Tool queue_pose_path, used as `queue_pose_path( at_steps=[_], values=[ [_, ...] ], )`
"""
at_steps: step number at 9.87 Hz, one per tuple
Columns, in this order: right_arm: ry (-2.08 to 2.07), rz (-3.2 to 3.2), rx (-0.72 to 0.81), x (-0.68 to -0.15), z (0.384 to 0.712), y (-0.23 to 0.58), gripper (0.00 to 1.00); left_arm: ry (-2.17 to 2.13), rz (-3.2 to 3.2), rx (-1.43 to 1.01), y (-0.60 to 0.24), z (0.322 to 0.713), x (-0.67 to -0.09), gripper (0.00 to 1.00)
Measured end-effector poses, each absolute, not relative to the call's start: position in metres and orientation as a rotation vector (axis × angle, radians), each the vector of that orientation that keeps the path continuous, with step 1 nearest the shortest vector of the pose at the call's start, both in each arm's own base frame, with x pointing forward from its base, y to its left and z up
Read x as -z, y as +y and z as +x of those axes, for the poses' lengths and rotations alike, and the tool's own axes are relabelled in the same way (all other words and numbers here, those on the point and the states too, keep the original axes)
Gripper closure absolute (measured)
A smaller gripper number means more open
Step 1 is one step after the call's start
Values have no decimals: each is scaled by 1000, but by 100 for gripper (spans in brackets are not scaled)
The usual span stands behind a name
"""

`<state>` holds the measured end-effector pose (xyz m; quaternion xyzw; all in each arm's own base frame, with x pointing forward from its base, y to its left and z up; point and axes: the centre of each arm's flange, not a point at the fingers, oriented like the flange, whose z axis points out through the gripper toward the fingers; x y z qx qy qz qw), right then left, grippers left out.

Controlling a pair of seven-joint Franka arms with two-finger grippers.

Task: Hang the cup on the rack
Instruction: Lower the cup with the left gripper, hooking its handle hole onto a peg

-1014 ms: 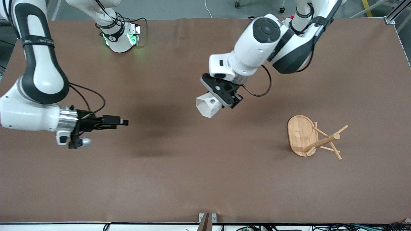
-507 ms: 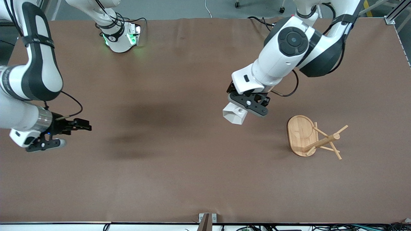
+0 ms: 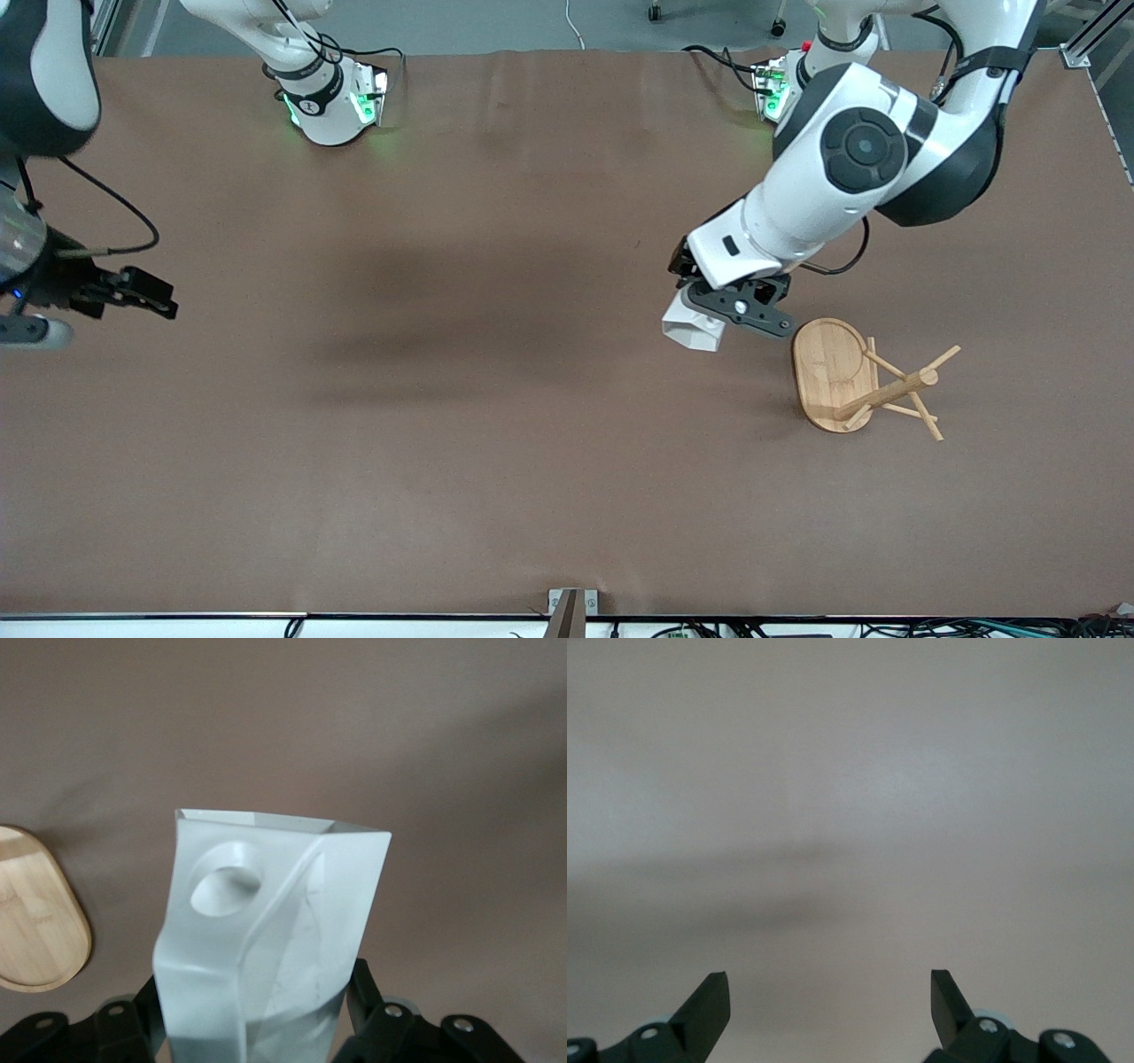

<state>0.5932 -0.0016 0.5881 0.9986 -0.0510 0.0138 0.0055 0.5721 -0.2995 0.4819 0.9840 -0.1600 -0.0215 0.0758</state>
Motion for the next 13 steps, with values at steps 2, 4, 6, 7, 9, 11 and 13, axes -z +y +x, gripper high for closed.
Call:
queue_pose_path(
  at_steps=[2,4,6,7,9,11,13],
  values=[
    [-279,3077,-8,-623,569,-25,0,-427,2973,95,-276,576,-473,20],
    [-337,3068,3,-656,551,-58,0,-427,3003,102,-259,565,-460,22],
    [-341,3067,-7,-665,547,-70,0,-506,3016,44,-233,555,-442,22],
    [-341,3067,-5,-663,548,-72,0,-517,3027,43,-221,551,-436,22],
    [-333,3070,-5,-662,549,-70,0,-546,3026,10,-208,551,-422,22],
    [-337,3118,-17,-662,550,-67,0,-545,3026,3,-185,560,-409,22],
    [-343,3127,-12,-662,550,-69,0,-522,3032,-7,-170,566,-408,22]
  ],
)
